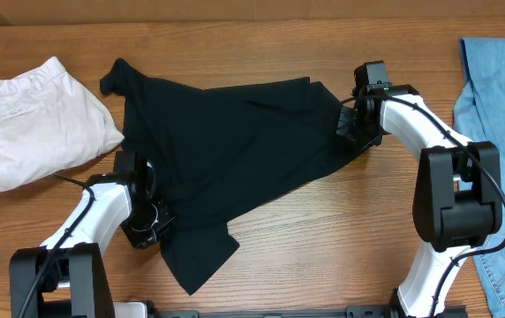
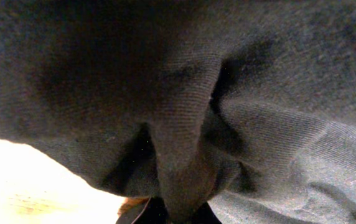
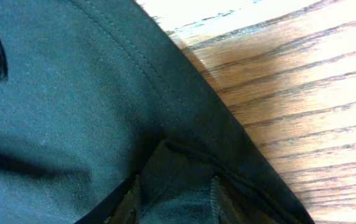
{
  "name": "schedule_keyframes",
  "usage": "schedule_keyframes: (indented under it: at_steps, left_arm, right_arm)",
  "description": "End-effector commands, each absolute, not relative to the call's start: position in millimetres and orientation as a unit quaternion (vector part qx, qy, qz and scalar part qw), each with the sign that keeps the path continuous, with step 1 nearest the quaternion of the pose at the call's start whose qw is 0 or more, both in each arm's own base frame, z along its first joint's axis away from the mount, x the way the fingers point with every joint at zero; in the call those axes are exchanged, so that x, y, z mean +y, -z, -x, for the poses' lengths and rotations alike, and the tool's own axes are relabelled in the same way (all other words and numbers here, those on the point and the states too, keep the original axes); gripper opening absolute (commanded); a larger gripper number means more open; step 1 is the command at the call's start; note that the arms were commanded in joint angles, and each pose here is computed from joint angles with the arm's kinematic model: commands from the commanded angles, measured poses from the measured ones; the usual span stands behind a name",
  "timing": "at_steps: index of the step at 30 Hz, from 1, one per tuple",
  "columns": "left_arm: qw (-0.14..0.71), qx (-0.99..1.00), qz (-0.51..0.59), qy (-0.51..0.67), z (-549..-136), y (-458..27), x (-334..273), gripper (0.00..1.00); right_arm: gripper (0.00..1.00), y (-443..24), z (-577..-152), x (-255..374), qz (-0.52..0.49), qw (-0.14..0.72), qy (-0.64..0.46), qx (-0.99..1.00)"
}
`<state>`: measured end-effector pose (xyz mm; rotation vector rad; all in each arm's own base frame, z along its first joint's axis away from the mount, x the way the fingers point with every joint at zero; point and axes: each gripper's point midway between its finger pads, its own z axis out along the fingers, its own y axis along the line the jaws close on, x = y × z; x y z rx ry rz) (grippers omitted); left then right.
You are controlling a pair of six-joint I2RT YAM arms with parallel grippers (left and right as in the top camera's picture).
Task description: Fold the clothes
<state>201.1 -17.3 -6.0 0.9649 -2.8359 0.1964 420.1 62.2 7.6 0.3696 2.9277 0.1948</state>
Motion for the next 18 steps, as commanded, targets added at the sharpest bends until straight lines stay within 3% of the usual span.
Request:
schedule_keyframes:
  at_steps: [1,4,9,18]
  left_arm:
    - [0.063,-0.947,-0.312,-0.037,-199,15,-6,0.04]
    - [0.063,-0.947,-0.312,-0.037,-199,15,-6,0.05]
    - [0.063,-0.947,-0.312,-0.037,-199,15,-6,0.04]
    - [0.067,-0.956,-0.279,-0.058,-205,4,-12,0.04]
  right_arm:
    - [0.35,-1,-416,65,-0.126,0.082,-0.066,0.986]
    - [0.33,-7,-417,64,-0.128,0.084,-0.066,0.986]
    - [0.04,-27,-422,61,-0.127,0.108,-0.063,0.984]
    - [0.04,-66,-416,53,-0.129,0.133,-0.047,0.982]
